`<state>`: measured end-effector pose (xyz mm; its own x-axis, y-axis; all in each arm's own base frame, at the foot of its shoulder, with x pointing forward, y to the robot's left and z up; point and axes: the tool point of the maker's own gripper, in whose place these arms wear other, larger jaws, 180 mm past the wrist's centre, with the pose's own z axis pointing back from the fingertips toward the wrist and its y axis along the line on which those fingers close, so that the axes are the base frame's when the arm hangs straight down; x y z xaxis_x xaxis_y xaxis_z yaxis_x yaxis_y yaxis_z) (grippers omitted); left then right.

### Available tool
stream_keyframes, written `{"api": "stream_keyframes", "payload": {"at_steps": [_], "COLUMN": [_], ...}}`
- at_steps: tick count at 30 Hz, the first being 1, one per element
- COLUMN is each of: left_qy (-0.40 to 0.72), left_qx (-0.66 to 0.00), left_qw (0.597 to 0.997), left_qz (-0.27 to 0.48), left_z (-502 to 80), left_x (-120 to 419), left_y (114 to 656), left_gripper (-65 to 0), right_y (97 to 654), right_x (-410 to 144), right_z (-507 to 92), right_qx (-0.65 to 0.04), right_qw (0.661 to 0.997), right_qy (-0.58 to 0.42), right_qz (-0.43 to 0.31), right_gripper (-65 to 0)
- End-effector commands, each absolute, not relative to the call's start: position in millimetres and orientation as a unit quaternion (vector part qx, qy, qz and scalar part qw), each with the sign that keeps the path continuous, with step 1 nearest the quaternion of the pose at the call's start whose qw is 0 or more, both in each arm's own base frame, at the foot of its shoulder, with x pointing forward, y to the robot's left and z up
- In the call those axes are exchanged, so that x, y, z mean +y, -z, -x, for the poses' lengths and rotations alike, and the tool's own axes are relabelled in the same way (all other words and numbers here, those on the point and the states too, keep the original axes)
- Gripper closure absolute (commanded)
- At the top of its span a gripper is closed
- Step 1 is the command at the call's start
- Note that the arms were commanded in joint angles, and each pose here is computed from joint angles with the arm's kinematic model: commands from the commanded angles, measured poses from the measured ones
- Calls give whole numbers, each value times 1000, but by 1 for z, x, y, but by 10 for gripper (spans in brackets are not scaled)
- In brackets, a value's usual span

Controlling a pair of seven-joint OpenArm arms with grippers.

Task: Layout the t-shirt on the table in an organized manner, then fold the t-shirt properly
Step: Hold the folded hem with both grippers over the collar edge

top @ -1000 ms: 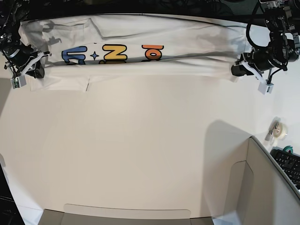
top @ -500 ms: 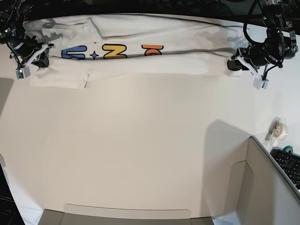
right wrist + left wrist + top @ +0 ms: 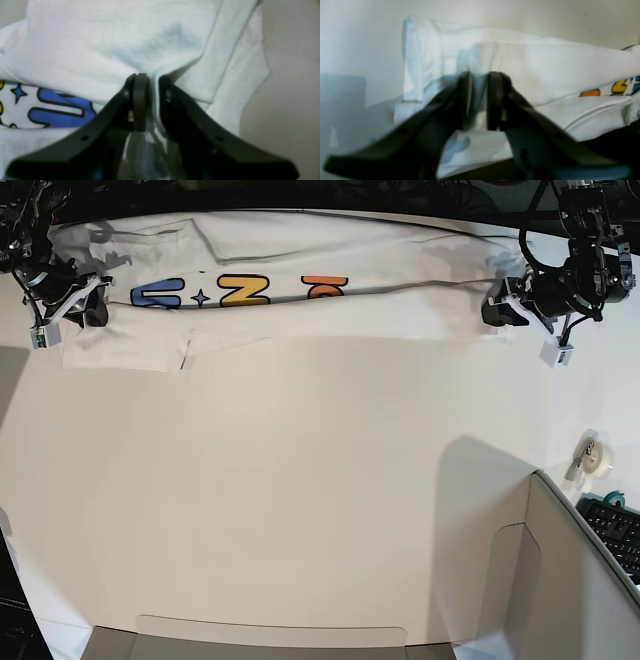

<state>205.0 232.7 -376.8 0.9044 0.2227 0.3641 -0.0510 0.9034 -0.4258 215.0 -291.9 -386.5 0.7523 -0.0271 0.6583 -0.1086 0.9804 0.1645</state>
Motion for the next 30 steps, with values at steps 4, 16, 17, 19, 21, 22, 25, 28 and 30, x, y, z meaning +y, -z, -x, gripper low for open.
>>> {"api": "stream_keyframes", "payload": {"at_steps": [4, 16, 17, 19, 21, 22, 25, 28, 30], "left_qy": [-65, -66, -66, -66, -66, -66, -66, -66, -65], "left_qx": [-218, -219, -219, -219, -219, -219, -218, -218, -218], "left_qw": [952, 952, 952, 952, 952, 952, 952, 952, 952], "left_qz": [204, 204, 204, 204, 204, 204, 205, 205, 205], "left_z": [-210, -210, -210, -210, -210, -210, -210, -210, -210], "left_x": [237, 238, 238, 238, 238, 238, 237, 237, 237], "left_y": [369, 368, 368, 368, 368, 368, 368, 368, 368], "left_gripper": [-231, -231, -231, -231, -231, -231, -231, -231, -231], "right_y": [389, 388, 389, 390, 388, 388, 386, 385, 385], "right_x": [-298, -289, -287, -286, -284, -281, -277, -277, -277], "right_z": [-208, -216, -215, -215, -221, -222, -228, -231, -233], "right_qx": [-334, -347, -347, -348, -354, -358, -365, -368, -360], "right_qw": [938, 932, 932, 932, 929, 928, 924, 923, 926], "right_qy": [-38, -26, -25, -23, -22, -18, -16, -16, -19], "right_qz": [-81, -96, -98, -100, -102, -106, -110, -111, -111], "right_gripper": [-180, -209, -209, -209, -209, -209, -208, -208, -208]}}
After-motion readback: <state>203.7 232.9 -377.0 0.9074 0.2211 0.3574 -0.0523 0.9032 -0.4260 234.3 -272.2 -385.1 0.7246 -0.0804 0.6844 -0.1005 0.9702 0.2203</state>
